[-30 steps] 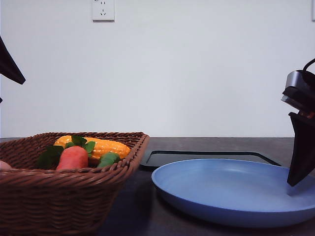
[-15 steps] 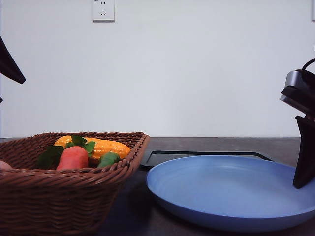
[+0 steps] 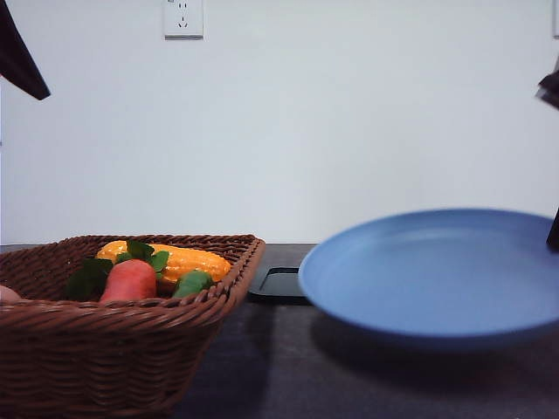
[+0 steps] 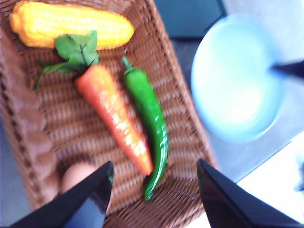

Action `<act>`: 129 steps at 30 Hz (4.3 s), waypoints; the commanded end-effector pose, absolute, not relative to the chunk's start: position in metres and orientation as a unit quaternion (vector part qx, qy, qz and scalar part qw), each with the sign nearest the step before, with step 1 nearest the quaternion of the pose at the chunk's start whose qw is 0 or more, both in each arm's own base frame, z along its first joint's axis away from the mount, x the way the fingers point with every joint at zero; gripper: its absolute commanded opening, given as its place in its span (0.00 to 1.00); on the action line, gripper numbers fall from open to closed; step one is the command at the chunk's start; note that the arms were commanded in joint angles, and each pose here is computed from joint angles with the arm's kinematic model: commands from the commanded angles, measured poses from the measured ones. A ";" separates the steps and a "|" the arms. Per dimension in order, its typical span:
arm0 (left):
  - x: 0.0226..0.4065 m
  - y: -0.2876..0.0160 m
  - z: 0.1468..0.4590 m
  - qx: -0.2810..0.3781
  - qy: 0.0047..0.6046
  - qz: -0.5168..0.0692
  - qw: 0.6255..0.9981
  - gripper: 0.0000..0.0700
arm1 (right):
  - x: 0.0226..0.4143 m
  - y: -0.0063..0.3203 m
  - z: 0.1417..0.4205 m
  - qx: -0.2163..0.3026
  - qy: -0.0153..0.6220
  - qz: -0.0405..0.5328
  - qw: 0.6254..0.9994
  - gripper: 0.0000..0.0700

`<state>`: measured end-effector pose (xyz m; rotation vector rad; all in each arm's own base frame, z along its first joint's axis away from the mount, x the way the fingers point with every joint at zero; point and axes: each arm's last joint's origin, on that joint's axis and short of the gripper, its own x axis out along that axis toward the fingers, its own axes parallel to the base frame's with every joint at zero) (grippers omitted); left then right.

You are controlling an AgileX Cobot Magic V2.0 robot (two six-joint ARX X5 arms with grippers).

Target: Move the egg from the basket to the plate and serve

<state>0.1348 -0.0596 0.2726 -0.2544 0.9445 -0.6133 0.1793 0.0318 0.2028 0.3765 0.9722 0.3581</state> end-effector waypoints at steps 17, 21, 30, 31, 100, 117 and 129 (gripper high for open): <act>0.142 -0.111 0.251 0.024 0.543 -0.178 0.820 0.49 | 0.173 0.027 0.217 0.197 0.425 0.162 0.868 0.00; 0.151 -0.119 0.238 0.039 0.570 -0.163 0.805 0.49 | 0.173 0.027 0.217 0.198 0.427 0.163 0.867 0.00; 0.168 -0.131 0.215 0.059 0.599 -0.145 0.786 0.49 | 0.173 0.027 0.217 0.196 0.426 0.164 0.868 0.00; 0.169 -0.133 0.212 0.061 0.601 -0.143 0.784 0.49 | 0.173 0.027 0.217 0.196 0.426 0.164 0.868 0.00; 0.164 -0.263 0.284 0.121 0.373 -0.415 0.821 0.26 | 0.159 0.045 0.213 0.241 0.493 0.279 0.788 0.00; 0.170 -0.282 0.250 0.152 0.416 -0.407 0.799 0.47 | 0.158 0.047 0.212 0.239 0.498 0.283 0.784 0.00; 0.159 -0.260 0.279 0.147 0.407 -0.401 0.807 0.56 | 0.166 0.048 0.204 0.255 0.527 0.264 0.766 0.00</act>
